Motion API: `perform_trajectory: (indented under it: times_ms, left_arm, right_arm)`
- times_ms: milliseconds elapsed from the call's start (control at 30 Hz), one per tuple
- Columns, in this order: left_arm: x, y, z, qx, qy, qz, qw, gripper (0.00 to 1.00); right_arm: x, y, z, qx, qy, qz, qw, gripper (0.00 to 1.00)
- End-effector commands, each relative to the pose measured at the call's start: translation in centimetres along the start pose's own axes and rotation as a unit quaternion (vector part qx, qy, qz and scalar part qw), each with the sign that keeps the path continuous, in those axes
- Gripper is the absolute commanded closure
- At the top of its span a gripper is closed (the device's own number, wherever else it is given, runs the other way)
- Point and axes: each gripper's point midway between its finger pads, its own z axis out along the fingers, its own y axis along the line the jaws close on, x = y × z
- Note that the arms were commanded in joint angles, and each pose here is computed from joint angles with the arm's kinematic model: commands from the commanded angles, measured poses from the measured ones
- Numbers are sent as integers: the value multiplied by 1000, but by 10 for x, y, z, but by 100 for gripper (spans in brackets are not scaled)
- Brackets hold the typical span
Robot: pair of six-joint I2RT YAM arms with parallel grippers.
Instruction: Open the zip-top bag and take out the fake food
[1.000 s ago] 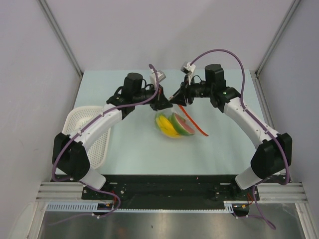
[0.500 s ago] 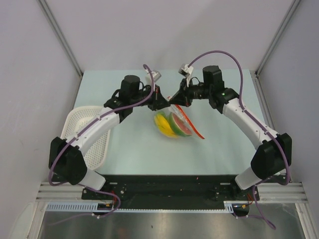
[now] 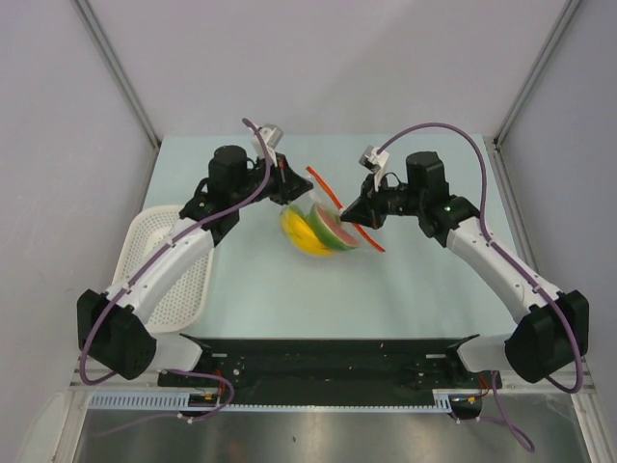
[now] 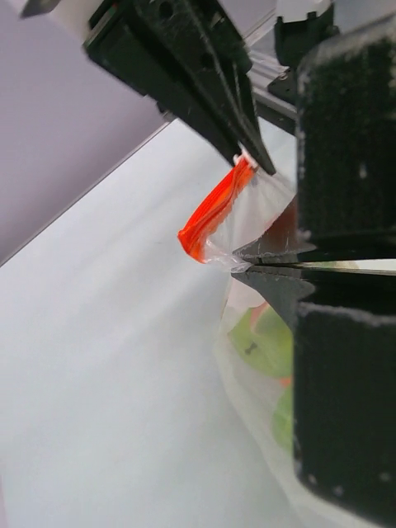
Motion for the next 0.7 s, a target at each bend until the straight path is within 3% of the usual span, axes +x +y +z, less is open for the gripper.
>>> perform_trajectory:
  times_ms: [0,367,500,533,567,667]
  left_arm:
    - [-78,31,-28,-96,-140,23,985,100]
    - [-109,97,-42,-165,-176,7,971,100]
    - [-115,107,-41,-145,-178,14,973,100]
    - [-110,101,-30,-106,-159,20,981,100]
    - [-112,94,-26,-79,-156,34,984,100]
    - [-102,76,-10,5,-119,59,991,100]
  right_arm:
    - [6,18,-17,-2,6,20,1000,100]
    - [75,8,-32,58,74,65,993,100]
    - [96,8,-41,77,85,83,990,99]
    - [95,10,-41,78,80,93,989,93]
    - [90,11,-39,74,72,94,990,70]
    - [57,12,-32,70,49,104,991,41]
